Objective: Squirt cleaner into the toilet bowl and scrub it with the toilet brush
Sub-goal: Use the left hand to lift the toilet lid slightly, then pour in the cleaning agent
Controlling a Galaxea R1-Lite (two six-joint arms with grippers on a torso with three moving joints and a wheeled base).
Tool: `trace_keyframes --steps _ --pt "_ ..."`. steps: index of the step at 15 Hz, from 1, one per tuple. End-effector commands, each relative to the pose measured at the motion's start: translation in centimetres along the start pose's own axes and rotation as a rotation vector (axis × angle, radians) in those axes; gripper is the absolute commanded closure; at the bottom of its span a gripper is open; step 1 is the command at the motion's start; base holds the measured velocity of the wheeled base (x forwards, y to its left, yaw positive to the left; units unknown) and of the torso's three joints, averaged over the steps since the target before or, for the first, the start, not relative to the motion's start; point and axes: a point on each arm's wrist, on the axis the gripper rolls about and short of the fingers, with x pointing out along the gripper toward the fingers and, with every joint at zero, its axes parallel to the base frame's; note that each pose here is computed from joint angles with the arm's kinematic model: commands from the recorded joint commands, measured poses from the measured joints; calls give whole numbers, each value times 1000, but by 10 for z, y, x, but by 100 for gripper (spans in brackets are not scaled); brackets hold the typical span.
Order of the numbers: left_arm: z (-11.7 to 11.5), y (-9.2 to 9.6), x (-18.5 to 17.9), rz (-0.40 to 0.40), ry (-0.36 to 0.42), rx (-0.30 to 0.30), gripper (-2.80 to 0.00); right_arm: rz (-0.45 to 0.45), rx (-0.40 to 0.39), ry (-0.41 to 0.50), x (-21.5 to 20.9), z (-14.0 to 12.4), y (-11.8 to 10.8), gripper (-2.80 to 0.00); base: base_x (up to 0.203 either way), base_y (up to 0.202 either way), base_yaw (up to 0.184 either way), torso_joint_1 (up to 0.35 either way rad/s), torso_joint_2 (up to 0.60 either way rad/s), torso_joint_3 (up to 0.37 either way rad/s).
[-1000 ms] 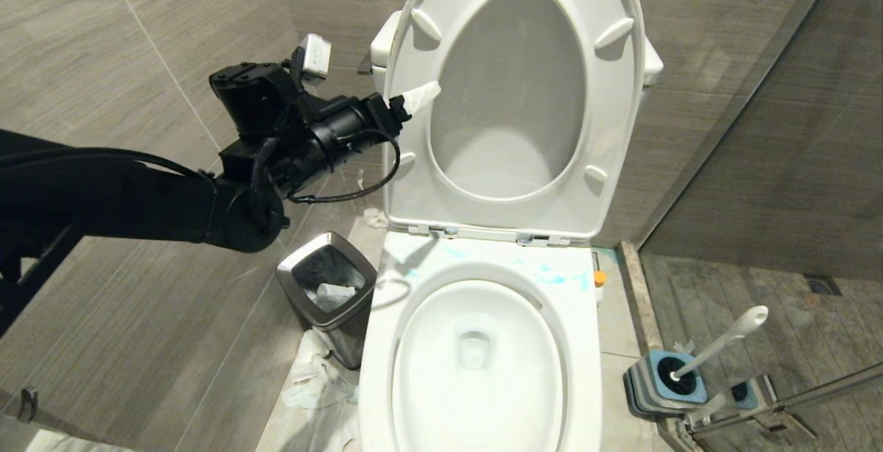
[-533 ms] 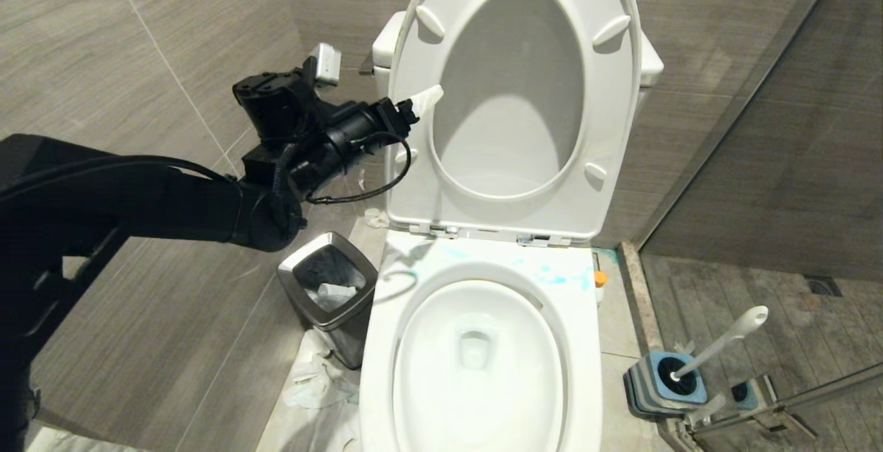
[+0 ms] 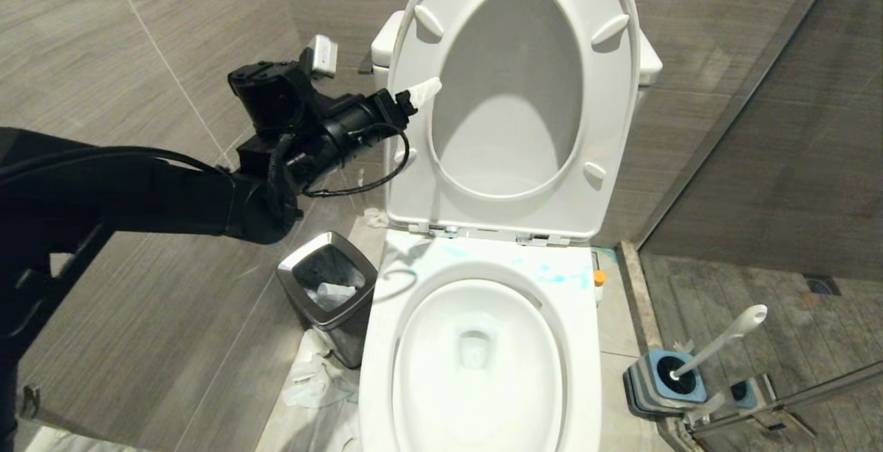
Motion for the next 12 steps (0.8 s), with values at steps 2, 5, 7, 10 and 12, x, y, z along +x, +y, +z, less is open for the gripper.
trace_keyframes --steps 2,5,7,10,12 --pt "46 -36 -21 -25 -11 -80 -280 -1 0 23 2 -7 0 0 0 0 0 0 0 0" --pt "71 -64 -42 -2 60 -236 -280 -1 0 23 2 -7 0 0 0 0 0 0 0 0" --pt "83 -79 -60 44 131 -366 -280 -1 0 24 2 -7 0 0 0 0 0 0 0 0" --pt "94 -98 -95 131 301 -563 -280 -1 0 25 2 -7 0 0 0 0 0 0 0 0" --pt "95 -105 -121 195 432 -655 -280 -1 0 25 2 -7 0 0 0 0 0 0 0 0"
